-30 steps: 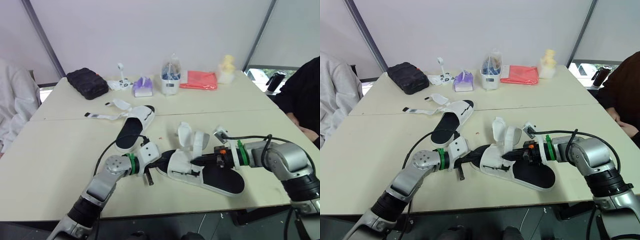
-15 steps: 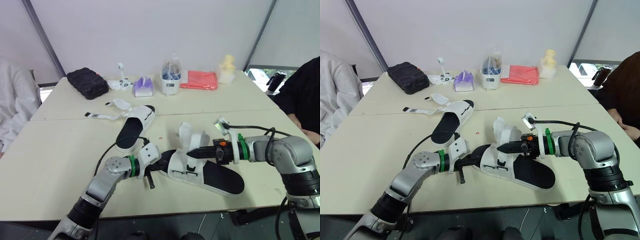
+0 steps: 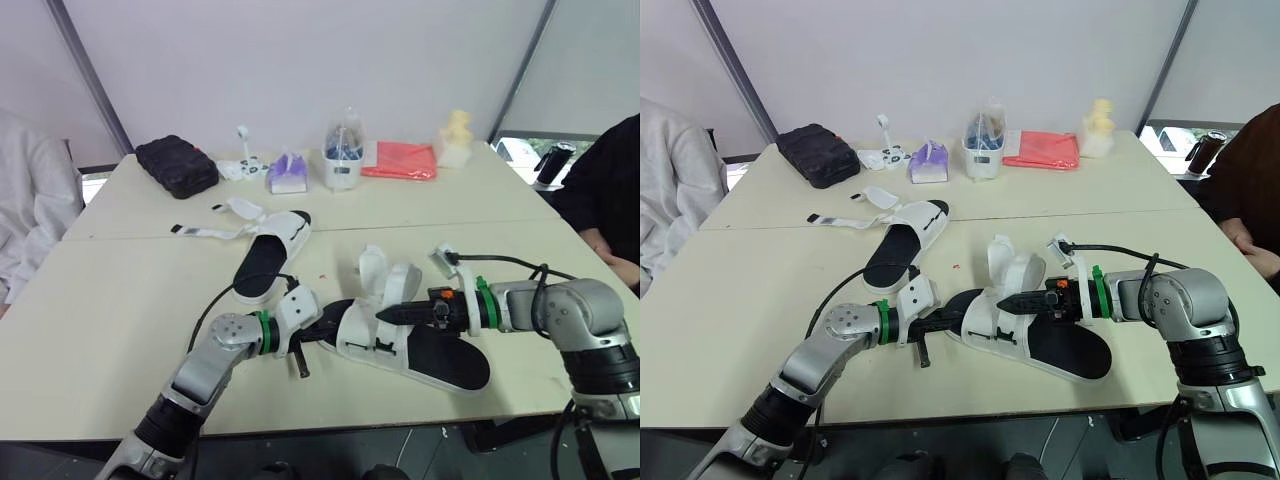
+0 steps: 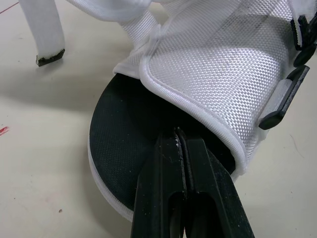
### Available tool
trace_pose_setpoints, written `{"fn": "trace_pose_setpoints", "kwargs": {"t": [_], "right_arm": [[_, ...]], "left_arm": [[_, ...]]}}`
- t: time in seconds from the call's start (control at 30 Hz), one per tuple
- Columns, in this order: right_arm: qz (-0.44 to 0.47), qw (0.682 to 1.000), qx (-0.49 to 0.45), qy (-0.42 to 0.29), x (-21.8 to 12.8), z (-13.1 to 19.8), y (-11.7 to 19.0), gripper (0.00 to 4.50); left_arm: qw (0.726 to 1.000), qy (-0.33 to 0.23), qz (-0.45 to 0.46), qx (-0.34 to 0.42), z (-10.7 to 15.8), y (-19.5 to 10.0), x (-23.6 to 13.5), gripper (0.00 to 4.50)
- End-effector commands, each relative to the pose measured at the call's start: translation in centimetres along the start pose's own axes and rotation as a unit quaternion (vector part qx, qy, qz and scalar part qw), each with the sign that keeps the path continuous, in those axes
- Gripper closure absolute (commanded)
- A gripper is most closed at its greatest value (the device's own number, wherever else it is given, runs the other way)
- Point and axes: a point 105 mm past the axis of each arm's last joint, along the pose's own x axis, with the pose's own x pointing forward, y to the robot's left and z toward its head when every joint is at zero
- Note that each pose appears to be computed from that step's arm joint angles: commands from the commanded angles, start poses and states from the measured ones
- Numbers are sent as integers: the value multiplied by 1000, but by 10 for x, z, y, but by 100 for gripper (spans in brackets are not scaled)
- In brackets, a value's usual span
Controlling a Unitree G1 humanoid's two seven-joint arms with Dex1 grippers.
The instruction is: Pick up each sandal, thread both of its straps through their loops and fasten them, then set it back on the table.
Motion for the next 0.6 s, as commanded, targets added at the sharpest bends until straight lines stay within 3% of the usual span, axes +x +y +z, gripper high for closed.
{"fn": "trace_pose_setpoints", "kwargs": {"t": [0.03, 0.37, 0.6], "right_arm": [[-3, 999, -3, 36, 5, -15, 0, 447], [6, 998, -10, 63, 12, -26, 4, 447], [14, 995, -79, 64, 4, -21, 14, 447]], "left_arm": [[1000, 6, 4, 8, -1, 0, -3, 450], [1000, 13, -1, 3, -4, -2, -3, 450], [1000, 19, -20, -10, -8, -7, -4, 450]]}}
